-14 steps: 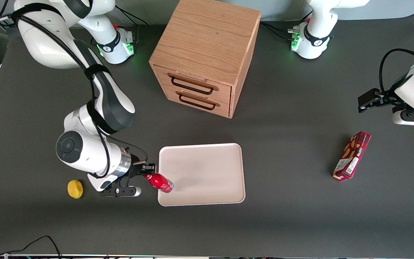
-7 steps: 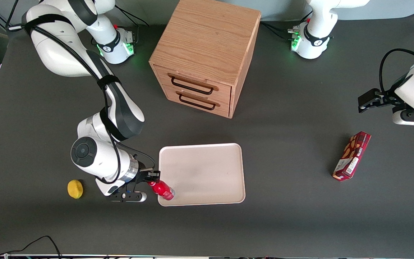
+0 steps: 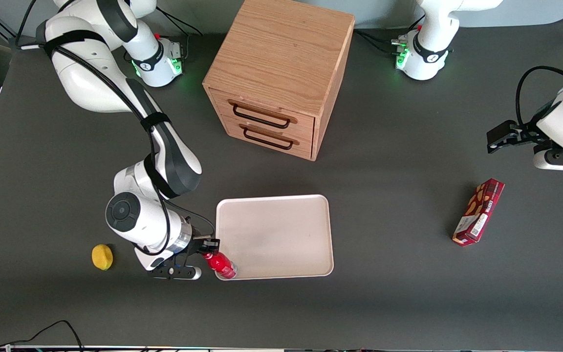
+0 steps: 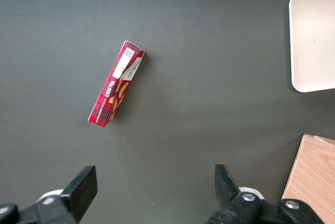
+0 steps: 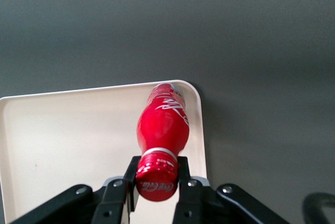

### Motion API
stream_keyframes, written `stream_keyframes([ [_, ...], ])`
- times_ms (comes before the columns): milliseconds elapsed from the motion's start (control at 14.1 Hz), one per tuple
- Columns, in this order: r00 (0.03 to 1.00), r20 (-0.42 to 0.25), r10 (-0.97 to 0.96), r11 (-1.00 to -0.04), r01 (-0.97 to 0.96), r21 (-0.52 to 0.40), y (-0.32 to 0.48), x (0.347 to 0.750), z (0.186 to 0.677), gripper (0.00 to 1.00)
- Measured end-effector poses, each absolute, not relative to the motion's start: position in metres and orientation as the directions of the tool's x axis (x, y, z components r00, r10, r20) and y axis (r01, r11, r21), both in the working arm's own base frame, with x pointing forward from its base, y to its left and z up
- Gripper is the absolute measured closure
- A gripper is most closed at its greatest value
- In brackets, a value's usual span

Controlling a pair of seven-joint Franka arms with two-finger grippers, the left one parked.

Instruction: Place coke bottle on tray

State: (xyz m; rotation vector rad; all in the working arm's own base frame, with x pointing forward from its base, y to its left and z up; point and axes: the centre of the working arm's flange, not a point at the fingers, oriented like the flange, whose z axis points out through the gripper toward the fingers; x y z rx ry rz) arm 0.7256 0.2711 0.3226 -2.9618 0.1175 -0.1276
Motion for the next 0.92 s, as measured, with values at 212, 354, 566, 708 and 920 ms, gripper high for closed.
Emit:
stream_keyframes([
  [212, 0.994, 0.074, -0.084, -0.982, -0.070, -0.177, 0.280, 0.722, 0.321, 0.69],
  [354, 0.993, 0.074, -0.087, -0.981, -0.073, -0.177, 0.280, 0.722, 0.321, 0.69],
  [566, 0.993, 0.080, -0.092, -0.981, -0.076, -0.179, 0.279, 0.724, 0.324, 0.57],
  [708, 0.988, 0.109, -0.105, -0.978, -0.083, -0.194, 0.280, 0.729, 0.340, 0.36],
  [920, 0.971, 0.201, -0.130, -0.967, -0.080, -0.241, 0.283, 0.733, 0.408, 0.02],
])
